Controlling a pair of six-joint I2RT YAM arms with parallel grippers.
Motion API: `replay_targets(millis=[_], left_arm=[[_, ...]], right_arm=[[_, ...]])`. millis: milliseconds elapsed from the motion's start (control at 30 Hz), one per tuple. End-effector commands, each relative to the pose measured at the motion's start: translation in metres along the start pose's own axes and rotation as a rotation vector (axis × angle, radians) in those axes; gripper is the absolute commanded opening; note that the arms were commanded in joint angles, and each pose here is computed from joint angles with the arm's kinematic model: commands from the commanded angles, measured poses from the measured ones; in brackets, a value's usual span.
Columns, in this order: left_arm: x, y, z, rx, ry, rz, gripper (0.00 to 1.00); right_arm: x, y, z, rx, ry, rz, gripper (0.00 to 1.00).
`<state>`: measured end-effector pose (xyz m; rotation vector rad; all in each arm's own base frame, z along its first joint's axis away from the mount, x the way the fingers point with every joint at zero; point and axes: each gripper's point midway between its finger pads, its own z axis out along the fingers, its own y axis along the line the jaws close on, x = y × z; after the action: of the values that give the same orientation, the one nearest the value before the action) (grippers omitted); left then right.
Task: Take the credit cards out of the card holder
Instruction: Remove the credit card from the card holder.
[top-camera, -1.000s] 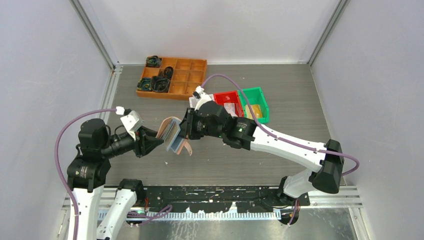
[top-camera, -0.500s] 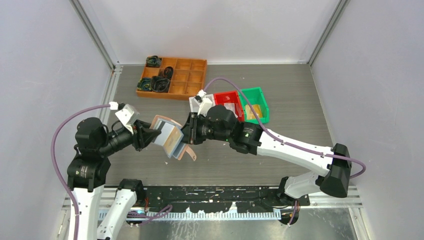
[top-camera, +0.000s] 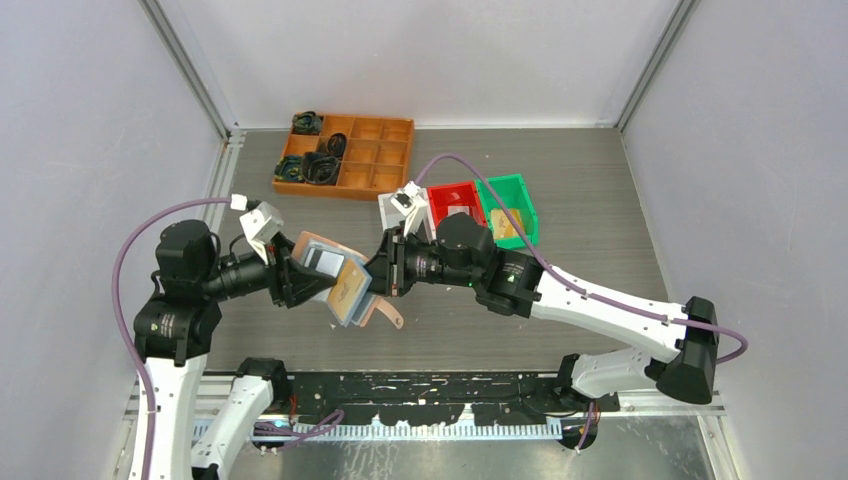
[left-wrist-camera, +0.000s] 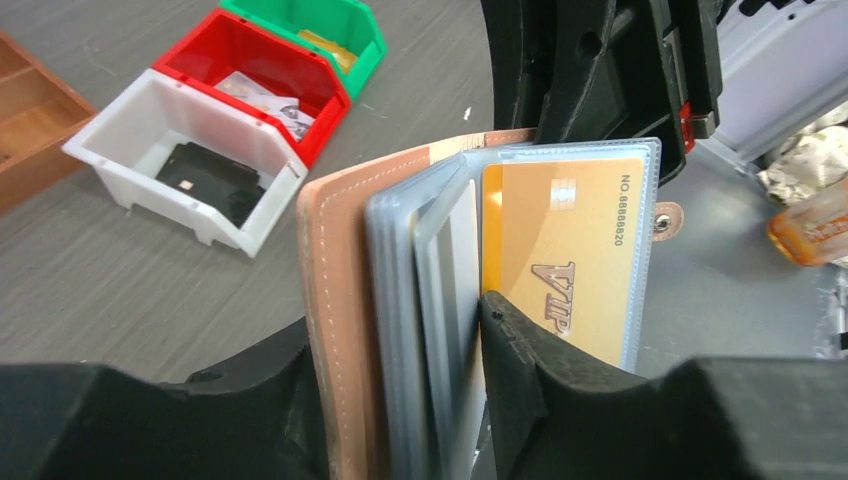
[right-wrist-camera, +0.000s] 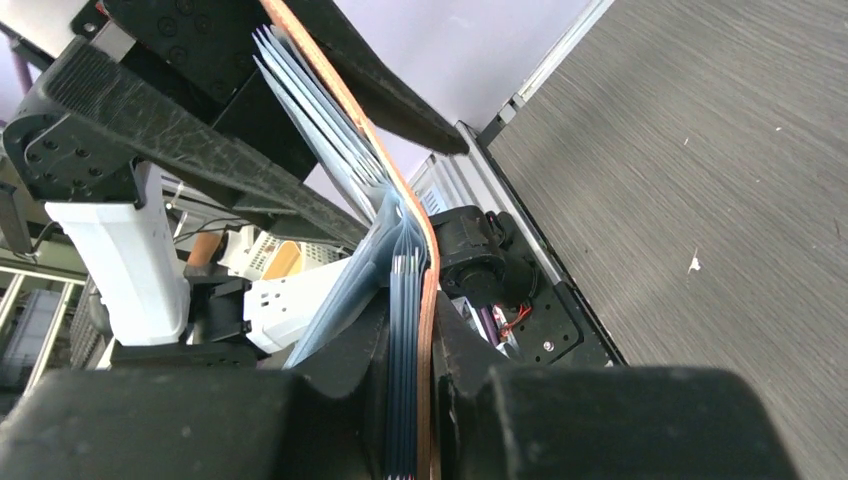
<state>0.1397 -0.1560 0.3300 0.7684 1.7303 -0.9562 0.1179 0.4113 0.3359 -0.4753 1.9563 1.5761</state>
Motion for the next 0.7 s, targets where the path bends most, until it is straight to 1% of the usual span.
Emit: replay_targets(millis=[0, 167, 200, 233, 300, 400, 433, 533, 600, 667], left_arm=[[-0.008, -0.012, -0.002, 0.055, -0.004, -0.017, 0.44], [-0.016, -0.021, -0.003, 0.089, -0.017, -0.042, 0.26], [-0.017, -0.023, -0.004, 0.096, -0.017, -0.046, 0.22], [-0.018, -0.024, -0.004, 0.102, -0.015, -0.053, 0.19], [-0.02, -0.026, -0.004, 0.112, -0.012, -0.065, 0.13], [-0.021, -0.029, -0.005, 0.122, -0.005, -0.088, 0.09], [-0.021, -0.029, -0.005, 0.125, -0.004, -0.092, 0.09], [-0.022, -0.031, -0.006, 0.128, -0.005, -0.093, 0.07], [-0.022, -0.033, -0.006, 0.135, -0.004, -0.095, 0.07], [-0.02, -0.034, -0.007, 0.139, 0.0, -0.103, 0.07]], right_arm=[[-0.033, 0.06, -0.024, -0.209, -0.115, -0.093, 0.01], [-0.03, 0.056, -0.029, -0.198, -0.114, -0.112, 0.01], [-0.03, 0.055, -0.03, -0.194, -0.114, -0.118, 0.04], [-0.028, 0.053, -0.031, -0.189, -0.111, -0.127, 0.1], [-0.026, 0.047, -0.035, -0.155, -0.104, -0.152, 0.3], [-0.022, 0.031, -0.047, -0.09, -0.076, -0.208, 0.6], [-0.021, 0.026, -0.053, -0.069, -0.069, -0.232, 0.66], [-0.034, 0.01, -0.074, -0.006, -0.083, -0.281, 0.78], [-0.046, 0.002, -0.088, 0.027, -0.099, -0.288, 0.81], [-0.059, 0.005, -0.1, 0.019, -0.124, -0.285, 0.82]])
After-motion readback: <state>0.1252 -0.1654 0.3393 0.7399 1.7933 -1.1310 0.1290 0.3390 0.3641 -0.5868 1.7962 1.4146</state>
